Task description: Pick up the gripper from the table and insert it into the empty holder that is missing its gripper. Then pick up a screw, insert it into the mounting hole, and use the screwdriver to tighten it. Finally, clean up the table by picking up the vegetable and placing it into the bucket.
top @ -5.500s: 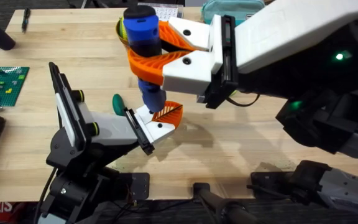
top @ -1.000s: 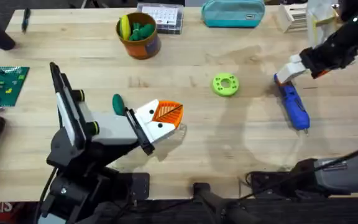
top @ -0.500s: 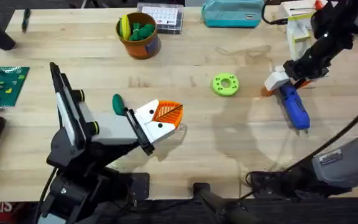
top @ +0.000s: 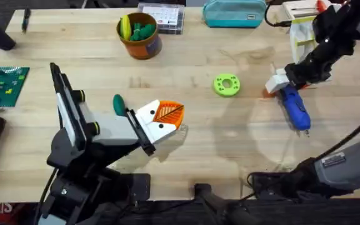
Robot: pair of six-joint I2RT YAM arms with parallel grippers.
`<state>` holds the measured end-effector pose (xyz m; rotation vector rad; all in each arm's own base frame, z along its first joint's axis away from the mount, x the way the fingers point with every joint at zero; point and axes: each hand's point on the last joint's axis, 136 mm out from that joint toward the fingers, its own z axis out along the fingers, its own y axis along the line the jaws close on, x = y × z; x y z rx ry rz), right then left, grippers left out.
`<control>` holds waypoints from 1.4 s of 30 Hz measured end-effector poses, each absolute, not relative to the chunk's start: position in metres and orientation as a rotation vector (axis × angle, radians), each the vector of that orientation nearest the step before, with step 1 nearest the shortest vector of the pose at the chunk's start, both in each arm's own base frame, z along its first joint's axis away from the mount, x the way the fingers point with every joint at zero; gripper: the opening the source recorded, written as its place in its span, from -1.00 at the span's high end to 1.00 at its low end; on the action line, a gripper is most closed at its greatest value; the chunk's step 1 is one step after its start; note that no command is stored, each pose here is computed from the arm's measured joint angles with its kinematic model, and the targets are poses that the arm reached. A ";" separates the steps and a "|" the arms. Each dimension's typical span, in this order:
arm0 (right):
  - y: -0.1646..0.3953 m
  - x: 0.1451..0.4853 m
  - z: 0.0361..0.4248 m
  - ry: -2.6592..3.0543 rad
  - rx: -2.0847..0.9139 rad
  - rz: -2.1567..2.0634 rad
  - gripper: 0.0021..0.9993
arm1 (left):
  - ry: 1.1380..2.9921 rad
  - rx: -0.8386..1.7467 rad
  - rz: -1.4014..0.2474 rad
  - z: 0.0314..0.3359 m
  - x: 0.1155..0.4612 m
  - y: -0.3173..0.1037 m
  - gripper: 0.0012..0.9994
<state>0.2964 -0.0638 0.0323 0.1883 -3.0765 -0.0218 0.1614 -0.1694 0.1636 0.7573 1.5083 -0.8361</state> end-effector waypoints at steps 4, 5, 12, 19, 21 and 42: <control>-0.064 0.296 0.032 -3.077 0.187 -0.021 -0.99 | 1.508 0.757 -0.836 0.164 0.161 -0.169 0.98; -0.064 0.296 0.032 -3.078 0.184 -0.020 -0.99 | 1.508 0.757 -0.836 0.164 0.161 -0.169 0.98; -0.062 0.291 0.035 -3.086 0.167 -0.010 -0.99 | 1.508 0.757 -0.836 0.164 0.161 -0.169 0.98; -0.061 0.285 0.048 -3.113 0.157 0.002 -0.99 | 1.508 0.757 -0.836 0.164 0.161 -0.169 0.98; -0.060 0.286 0.056 -3.140 0.155 0.012 -0.99 | 1.508 0.757 -0.836 0.164 0.161 -0.169 0.98; -0.060 0.279 0.034 -3.205 0.127 0.039 -0.99 | 1.508 0.757 -0.836 0.164 0.161 -0.169 0.98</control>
